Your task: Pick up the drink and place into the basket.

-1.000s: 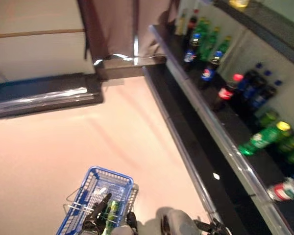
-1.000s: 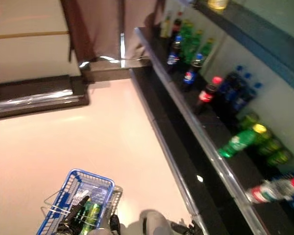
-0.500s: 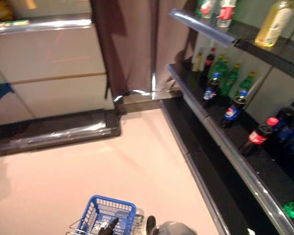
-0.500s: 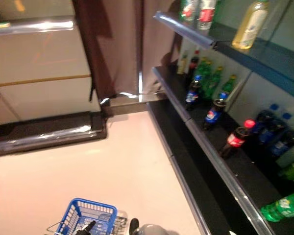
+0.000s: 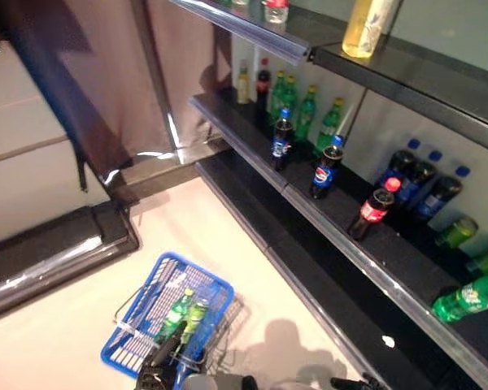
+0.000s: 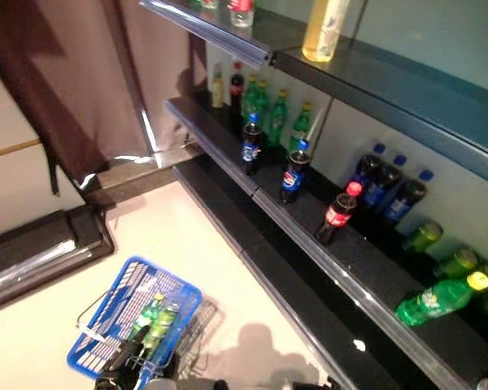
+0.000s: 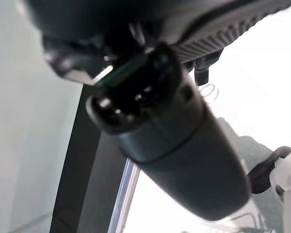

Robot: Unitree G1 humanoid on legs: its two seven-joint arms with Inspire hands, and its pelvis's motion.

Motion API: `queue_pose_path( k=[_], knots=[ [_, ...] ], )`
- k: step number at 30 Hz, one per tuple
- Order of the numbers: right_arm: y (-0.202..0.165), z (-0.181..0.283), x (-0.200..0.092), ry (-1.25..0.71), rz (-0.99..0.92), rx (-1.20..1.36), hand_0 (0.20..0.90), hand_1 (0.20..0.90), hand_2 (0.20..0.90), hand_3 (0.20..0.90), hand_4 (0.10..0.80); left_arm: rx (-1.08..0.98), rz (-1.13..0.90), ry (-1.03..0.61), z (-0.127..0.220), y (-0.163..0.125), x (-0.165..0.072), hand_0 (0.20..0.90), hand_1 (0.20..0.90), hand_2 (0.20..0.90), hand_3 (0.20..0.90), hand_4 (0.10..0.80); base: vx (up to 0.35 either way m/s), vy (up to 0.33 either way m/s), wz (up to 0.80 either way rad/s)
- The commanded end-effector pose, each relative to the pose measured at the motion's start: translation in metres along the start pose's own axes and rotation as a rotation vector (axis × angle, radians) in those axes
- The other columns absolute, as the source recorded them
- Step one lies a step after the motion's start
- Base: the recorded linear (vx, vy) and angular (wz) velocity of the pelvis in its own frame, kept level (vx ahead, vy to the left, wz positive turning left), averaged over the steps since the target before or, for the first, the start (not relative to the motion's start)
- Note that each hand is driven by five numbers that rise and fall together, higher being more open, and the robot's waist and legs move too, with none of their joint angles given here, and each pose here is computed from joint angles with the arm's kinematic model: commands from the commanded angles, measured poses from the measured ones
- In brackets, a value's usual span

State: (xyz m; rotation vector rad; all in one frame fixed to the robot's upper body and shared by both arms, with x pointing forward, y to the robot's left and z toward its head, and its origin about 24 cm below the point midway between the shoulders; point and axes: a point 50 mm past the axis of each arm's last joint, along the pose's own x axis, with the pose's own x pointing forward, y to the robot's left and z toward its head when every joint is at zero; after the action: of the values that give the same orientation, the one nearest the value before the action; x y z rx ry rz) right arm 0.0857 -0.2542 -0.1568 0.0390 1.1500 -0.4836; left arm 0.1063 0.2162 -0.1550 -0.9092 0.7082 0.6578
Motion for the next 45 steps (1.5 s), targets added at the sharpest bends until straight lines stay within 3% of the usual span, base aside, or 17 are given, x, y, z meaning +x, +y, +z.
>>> queue_pose_path(
  k=[1, 5, 9, 13, 22, 31, 45],
  knots=[
    [0.002, -0.014, -0.003, 0.022, 0.003, -0.03, 0.9, 0.9, 0.9, 0.9, 0.8, 0.013, -0.054, -0.031, 0.007, 0.003, -0.003, 0.3, 0.3, 0.3, 0.2, 0.1, 0.213, 0.287, -1.03],
    [0.0, -0.023, -0.005, 0.024, 0.006, -0.003, 0.9, 0.9, 0.9, 0.9, 0.8, 0.081, -0.064, -0.056, 0.024, 0.005, -0.001, 0.3, 0.3, 0.3, 0.2, 0.1, 0.244, 0.311, -0.58],
    [0.012, -0.016, -0.006, -0.045, 0.057, -0.135, 0.9, 0.9, 0.9, 0.9, 0.8, 0.046, -0.057, -0.114, 0.044, 0.012, -0.002, 0.3, 0.3, 0.3, 0.2, 0.1, 0.108, 0.2, -0.69],
    [0.023, -0.011, -0.005, -0.042, 0.067, -0.117, 0.9, 0.9, 0.9, 0.9, 0.8, 0.024, -0.084, -0.147, 0.054, 0.003, 0.0, 0.3, 0.3, 0.3, 0.2, 0.1, 0.019, 0.035, -0.97],
    [0.029, -0.001, -0.007, -0.109, 0.123, -0.265, 0.9, 0.9, 0.9, 0.9, 0.8, -0.01, -0.08, -0.097, 0.027, 0.004, -0.003, 0.3, 0.3, 0.3, 0.2, 0.1, 0.079, -0.14, -0.11],
    [0.053, 0.06, -0.017, -0.377, 0.3, -0.365, 0.9, 0.9, 0.9, 0.9, 0.8, 0.003, -0.034, -0.069, 0.019, 0.015, -0.009, 0.3, 0.3, 0.3, 0.2, 0.1, 0.172, 0.124, -0.25],
    [0.09, 0.14, -0.079, -0.856, 0.484, -0.378, 0.9, 0.9, 0.9, 0.9, 0.8, 0.203, -0.283, -0.119, 0.053, -0.058, 0.006, 0.3, 0.3, 0.3, 0.2, 0.1, -0.006, 0.091, -0.15]
  ],
)
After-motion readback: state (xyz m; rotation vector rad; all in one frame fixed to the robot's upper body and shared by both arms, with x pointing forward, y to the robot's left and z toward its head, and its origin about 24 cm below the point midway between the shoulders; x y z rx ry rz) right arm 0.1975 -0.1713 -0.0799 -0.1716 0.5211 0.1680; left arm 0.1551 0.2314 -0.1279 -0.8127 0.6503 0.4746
